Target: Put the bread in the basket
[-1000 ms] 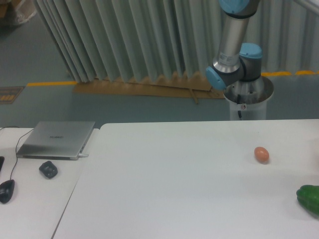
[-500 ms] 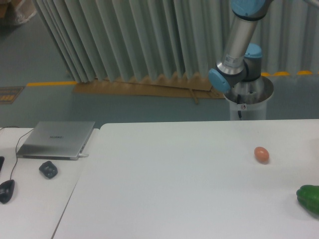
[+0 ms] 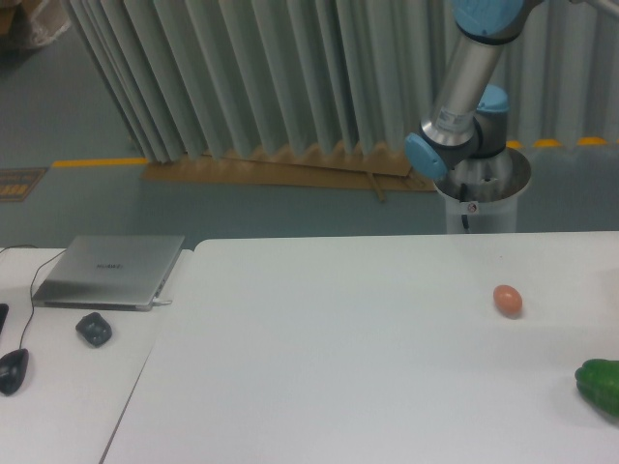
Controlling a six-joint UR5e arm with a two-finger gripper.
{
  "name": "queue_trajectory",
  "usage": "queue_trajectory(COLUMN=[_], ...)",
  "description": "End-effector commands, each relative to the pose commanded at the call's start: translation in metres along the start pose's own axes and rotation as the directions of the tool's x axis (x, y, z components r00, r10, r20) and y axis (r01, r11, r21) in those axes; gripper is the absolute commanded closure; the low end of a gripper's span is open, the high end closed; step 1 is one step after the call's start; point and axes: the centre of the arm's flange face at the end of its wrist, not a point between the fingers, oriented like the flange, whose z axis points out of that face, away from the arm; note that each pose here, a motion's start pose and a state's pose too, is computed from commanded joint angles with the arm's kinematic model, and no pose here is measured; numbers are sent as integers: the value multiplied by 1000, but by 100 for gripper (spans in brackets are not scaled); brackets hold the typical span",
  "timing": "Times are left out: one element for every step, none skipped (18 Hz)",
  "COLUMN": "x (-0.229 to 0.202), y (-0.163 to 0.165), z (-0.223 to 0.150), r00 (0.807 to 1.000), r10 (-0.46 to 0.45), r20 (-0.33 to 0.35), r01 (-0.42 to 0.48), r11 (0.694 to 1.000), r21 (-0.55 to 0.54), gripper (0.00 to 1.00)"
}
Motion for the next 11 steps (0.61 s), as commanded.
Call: queue_trajectory(x=[0, 0, 1, 1, 1, 7, 12, 17, 22, 29, 38], y=[0, -1, -8, -18, -37, -55, -66, -79, -108, -132, -144], z=[0, -4, -9, -17, -26, -33, -32, -31, -33, -38, -48], r00=[1000, 1000, 1000, 999, 998, 997, 994, 988, 989, 990, 990], r10=[-9, -16, -12, -35, -53, -75, -103, -130, -106, -77, -58], r20=[1, 9, 14, 20, 27, 1, -47, -88, -98, -116, -129], r01=[9, 16, 12, 35, 53, 75, 104, 132, 108, 81, 64], r11=[1000, 1000, 1000, 999, 998, 997, 994, 991, 994, 996, 997], r21=[10, 15, 15, 20, 24, 24, 30, 26, 15, 29, 38], gripper=[0, 0, 0, 0, 0, 0, 0, 0, 0, 0, 0])
